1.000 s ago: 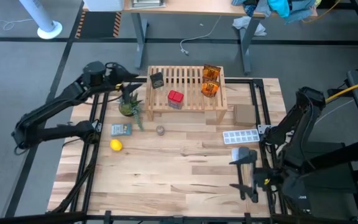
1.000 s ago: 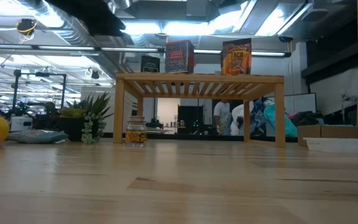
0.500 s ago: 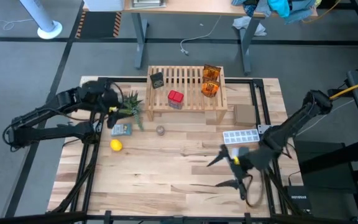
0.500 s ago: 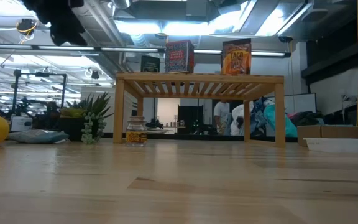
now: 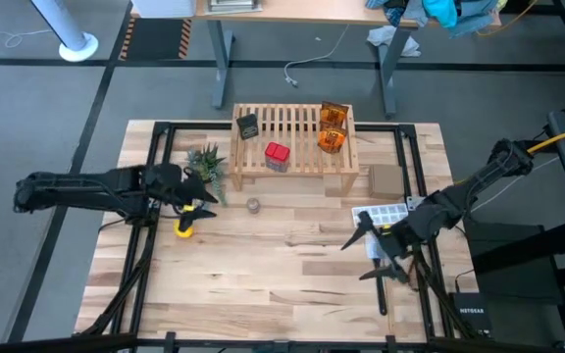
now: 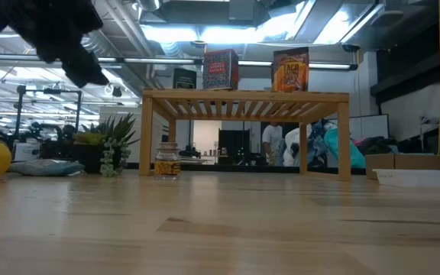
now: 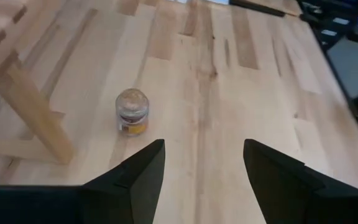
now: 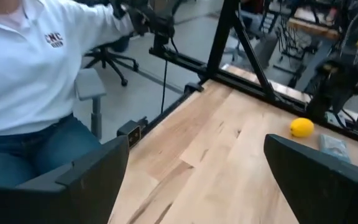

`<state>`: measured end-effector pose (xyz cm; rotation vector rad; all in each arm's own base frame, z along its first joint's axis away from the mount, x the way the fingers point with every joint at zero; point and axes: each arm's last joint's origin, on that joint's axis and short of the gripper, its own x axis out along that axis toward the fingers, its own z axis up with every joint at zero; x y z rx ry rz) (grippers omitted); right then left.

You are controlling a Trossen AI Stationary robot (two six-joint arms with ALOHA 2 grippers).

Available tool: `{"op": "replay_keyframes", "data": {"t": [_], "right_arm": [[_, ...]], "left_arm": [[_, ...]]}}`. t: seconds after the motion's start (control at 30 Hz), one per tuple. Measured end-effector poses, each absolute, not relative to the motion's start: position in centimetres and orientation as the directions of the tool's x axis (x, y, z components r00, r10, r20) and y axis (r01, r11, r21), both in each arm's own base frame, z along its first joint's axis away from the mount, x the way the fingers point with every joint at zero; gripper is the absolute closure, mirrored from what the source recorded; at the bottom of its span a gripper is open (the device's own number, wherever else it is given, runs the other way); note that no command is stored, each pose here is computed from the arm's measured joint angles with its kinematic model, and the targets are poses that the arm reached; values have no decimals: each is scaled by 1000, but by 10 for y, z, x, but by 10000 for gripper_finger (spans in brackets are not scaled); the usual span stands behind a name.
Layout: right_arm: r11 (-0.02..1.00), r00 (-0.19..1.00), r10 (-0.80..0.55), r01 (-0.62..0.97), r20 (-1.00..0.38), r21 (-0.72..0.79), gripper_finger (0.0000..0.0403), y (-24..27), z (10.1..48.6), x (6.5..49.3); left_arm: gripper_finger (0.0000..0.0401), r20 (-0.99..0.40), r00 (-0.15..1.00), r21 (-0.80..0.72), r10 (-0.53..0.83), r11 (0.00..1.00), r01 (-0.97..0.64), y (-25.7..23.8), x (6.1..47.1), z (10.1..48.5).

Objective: Shelf spices
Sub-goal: Put the brown seasoning bottle on the shelf

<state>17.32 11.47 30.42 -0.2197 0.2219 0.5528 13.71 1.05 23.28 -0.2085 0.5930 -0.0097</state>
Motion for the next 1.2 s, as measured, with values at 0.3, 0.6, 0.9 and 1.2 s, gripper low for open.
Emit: {"op": "replay_keyframes", "data": {"t": [0.3,0.6,0.9,1.2], "right_arm": [[852,864,498,-504,-78,-142,23,89,246,132],[864,865,497,-486,73,-129,23,71,203,106],[866,863,496,-483,95,-127,23,69,201,103],[865,863,497,-485,88,-127,23,69,201,103]], "left_arm": [[190,-516,857,-150,19,982,-113,0,142,202],[190,-495,867,-117,50,985,-124,-11,157,166],[190,-510,850,-27,131,985,-168,-19,189,141],[190,-551,773,96,315,944,-317,-22,216,121]]}}
